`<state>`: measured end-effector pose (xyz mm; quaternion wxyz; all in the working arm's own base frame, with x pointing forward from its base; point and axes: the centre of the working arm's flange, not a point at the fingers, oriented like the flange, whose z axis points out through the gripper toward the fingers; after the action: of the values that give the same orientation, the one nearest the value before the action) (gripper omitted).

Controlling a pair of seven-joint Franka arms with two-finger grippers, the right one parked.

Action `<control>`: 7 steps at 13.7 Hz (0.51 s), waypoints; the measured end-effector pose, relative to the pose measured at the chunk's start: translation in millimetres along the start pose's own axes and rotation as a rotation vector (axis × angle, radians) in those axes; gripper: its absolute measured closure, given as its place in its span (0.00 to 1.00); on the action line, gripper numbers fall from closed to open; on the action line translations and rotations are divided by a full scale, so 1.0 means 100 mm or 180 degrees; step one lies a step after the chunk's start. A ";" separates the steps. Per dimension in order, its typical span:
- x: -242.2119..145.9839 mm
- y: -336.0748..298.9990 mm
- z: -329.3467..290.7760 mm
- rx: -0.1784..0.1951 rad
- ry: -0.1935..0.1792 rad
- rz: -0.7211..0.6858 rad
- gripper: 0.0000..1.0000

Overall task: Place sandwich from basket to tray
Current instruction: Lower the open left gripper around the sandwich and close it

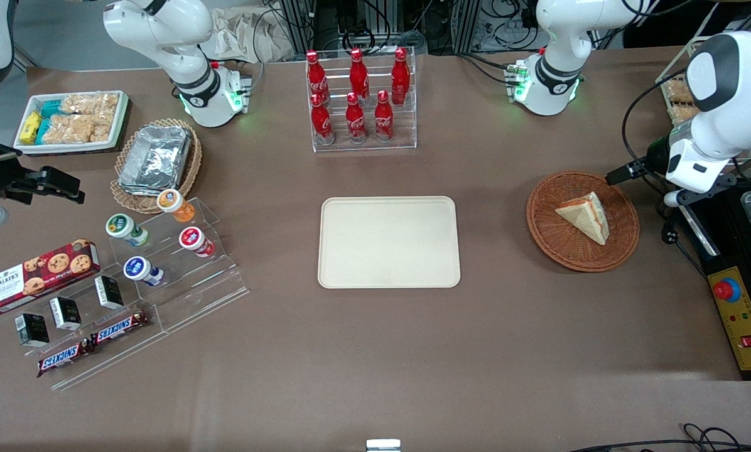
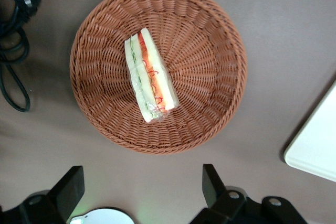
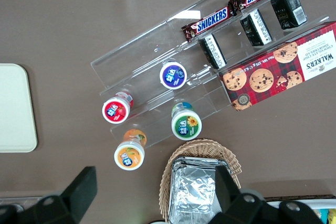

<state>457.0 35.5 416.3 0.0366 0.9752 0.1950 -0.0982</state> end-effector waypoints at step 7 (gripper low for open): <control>0.02 -0.21 0.92 -0.0282 -0.0043 -0.0499 0.00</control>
<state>434.2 45.1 325.4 0.0733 0.9537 0.2746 -0.0986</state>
